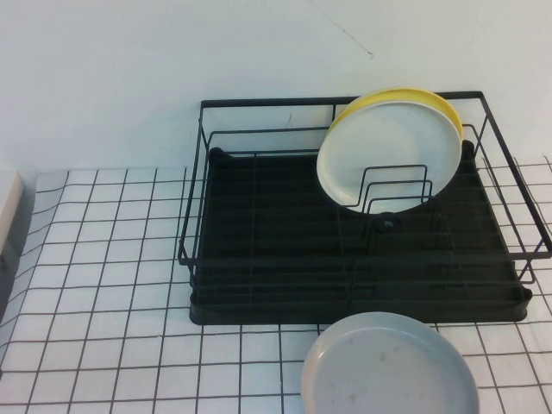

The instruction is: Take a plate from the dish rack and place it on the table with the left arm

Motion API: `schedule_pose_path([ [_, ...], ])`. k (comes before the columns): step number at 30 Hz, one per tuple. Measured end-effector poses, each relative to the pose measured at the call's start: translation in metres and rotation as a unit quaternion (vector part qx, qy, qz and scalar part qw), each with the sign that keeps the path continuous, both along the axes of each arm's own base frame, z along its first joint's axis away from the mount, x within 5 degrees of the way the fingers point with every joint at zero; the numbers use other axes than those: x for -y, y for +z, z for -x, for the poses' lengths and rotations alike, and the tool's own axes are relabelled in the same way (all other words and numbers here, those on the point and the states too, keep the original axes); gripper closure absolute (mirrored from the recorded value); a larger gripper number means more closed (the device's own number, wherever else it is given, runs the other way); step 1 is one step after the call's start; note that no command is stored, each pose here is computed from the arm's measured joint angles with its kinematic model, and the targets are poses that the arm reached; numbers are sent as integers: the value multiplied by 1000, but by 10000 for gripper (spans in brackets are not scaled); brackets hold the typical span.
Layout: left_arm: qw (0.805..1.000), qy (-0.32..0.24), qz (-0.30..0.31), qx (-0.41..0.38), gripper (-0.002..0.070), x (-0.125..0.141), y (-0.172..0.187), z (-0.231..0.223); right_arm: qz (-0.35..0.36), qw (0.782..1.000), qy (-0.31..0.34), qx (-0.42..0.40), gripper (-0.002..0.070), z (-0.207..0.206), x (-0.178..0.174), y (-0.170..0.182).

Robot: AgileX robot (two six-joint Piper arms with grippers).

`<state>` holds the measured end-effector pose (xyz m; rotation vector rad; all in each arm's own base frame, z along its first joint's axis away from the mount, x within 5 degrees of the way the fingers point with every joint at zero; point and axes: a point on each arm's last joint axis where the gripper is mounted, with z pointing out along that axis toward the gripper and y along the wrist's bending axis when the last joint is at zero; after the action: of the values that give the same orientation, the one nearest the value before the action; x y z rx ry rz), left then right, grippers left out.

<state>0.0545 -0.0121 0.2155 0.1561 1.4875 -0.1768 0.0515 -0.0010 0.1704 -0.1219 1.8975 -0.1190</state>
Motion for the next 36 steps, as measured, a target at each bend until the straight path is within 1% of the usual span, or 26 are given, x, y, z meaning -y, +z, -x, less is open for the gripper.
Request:
schedule_pose_path([
  [4,999,13,37,-30,677,-2,-13,-1,0,1000,0,0,679,0,0,0],
  [6,998,16,39,-55,677,-2,-17,-1,0,1000,0,0,679,0,0,0],
  [8,994,17,35,-99,677,-1,-25,-1,0,1000,0,0,679,0,0,0],
  [12,984,18,21,-177,677,-1,-40,2,0,1000,0,0,679,0,0,0],
  [15,983,22,20,-180,677,-2,-40,2,0,1000,0,0,679,0,0,0],
  [22,981,74,29,-180,677,-7,-40,2,0,1000,0,0,679,0,0,0],
  [36,980,76,29,-182,677,-8,-40,2,0,1000,0,0,679,0,0,0],
])
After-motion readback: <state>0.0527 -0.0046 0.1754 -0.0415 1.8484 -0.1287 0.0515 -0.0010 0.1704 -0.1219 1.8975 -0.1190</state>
